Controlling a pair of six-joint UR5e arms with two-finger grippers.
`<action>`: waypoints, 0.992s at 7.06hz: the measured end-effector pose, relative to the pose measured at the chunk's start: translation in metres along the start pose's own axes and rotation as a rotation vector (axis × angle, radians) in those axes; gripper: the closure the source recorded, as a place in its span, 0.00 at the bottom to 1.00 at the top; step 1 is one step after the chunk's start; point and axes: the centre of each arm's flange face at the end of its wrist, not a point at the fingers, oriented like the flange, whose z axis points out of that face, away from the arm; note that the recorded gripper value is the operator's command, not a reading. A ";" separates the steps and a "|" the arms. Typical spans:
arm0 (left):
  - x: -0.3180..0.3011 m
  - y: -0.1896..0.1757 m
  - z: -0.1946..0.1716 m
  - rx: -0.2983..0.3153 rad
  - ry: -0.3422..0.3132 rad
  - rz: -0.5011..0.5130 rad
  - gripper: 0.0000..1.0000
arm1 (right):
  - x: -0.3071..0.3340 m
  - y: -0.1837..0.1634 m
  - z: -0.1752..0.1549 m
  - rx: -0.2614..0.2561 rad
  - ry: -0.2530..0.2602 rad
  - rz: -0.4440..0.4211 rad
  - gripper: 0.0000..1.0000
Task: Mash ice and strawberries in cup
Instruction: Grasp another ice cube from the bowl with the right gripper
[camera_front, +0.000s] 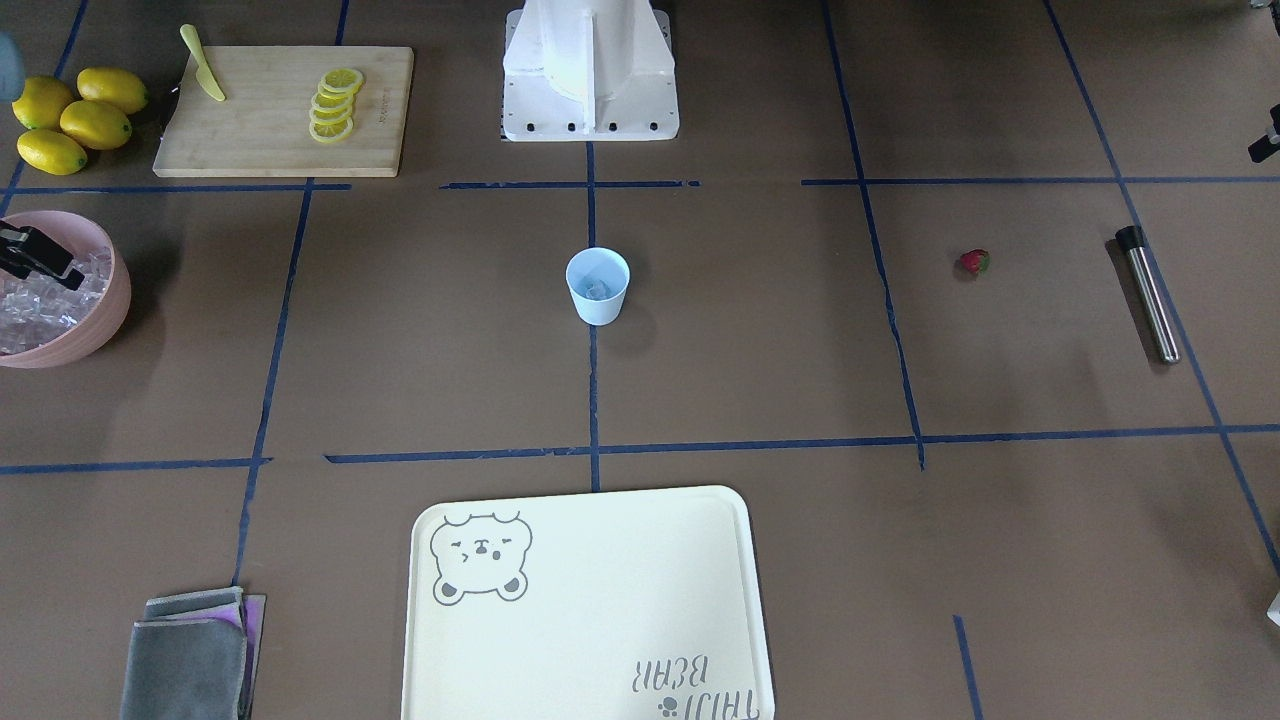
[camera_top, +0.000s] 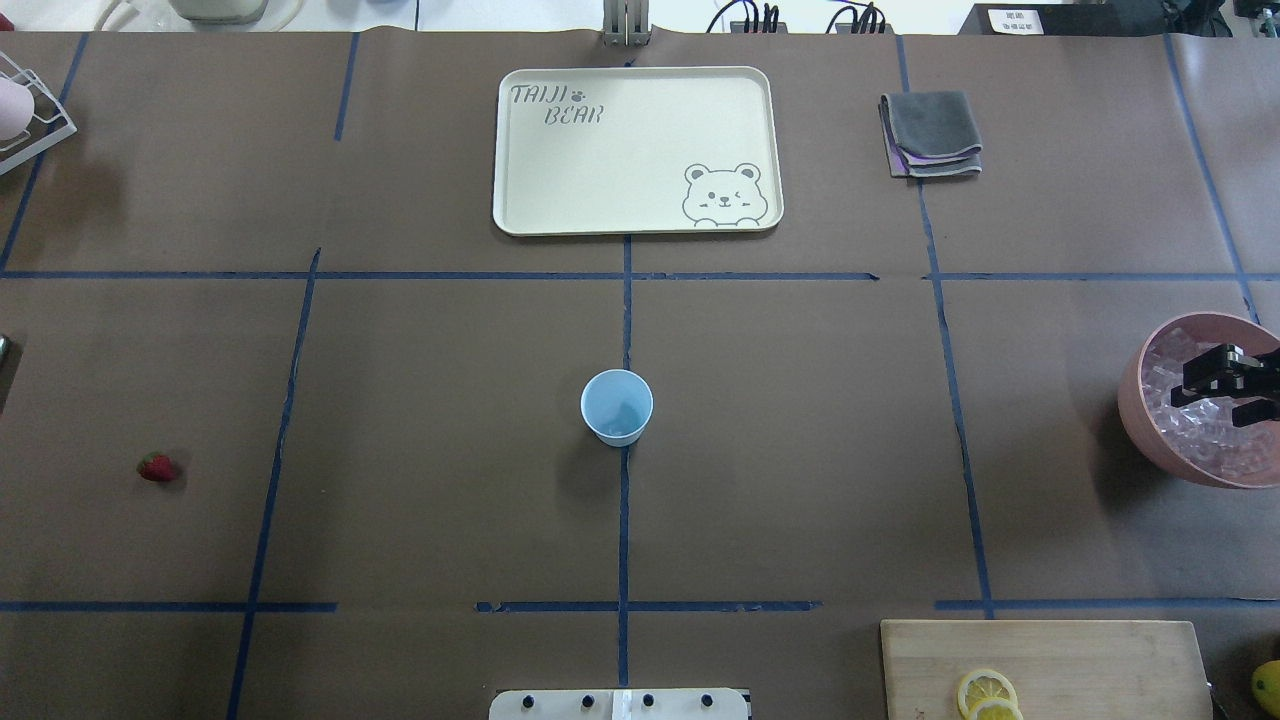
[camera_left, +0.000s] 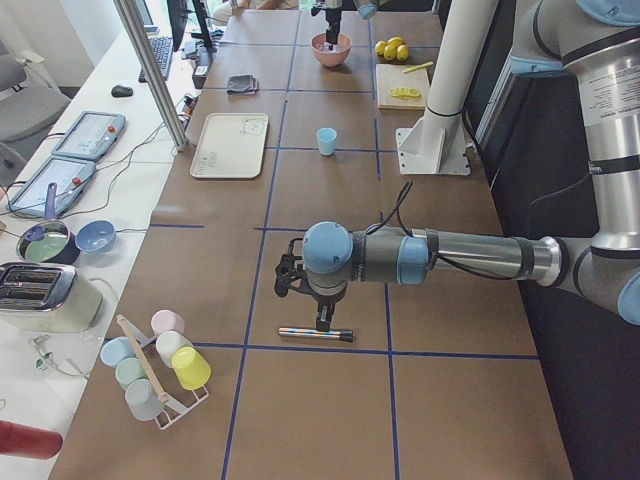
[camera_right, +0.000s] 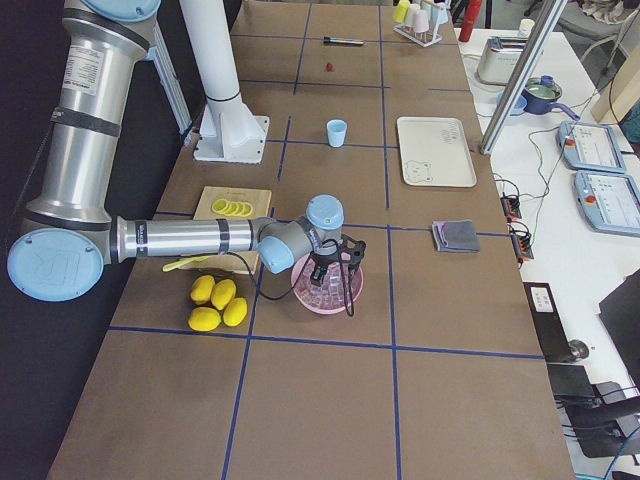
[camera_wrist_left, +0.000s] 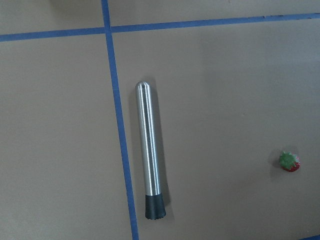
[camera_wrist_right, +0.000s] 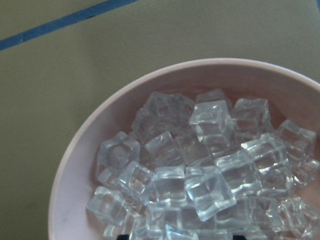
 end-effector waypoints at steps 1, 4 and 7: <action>0.001 0.000 -0.001 0.002 0.000 0.003 0.00 | -0.001 -0.001 0.000 0.001 -0.002 0.004 0.30; 0.002 0.000 -0.002 0.003 0.000 0.004 0.00 | -0.002 -0.001 0.000 0.001 -0.002 0.009 0.31; 0.002 0.000 -0.001 0.003 0.000 0.003 0.00 | -0.003 0.000 0.000 -0.003 -0.004 0.010 0.67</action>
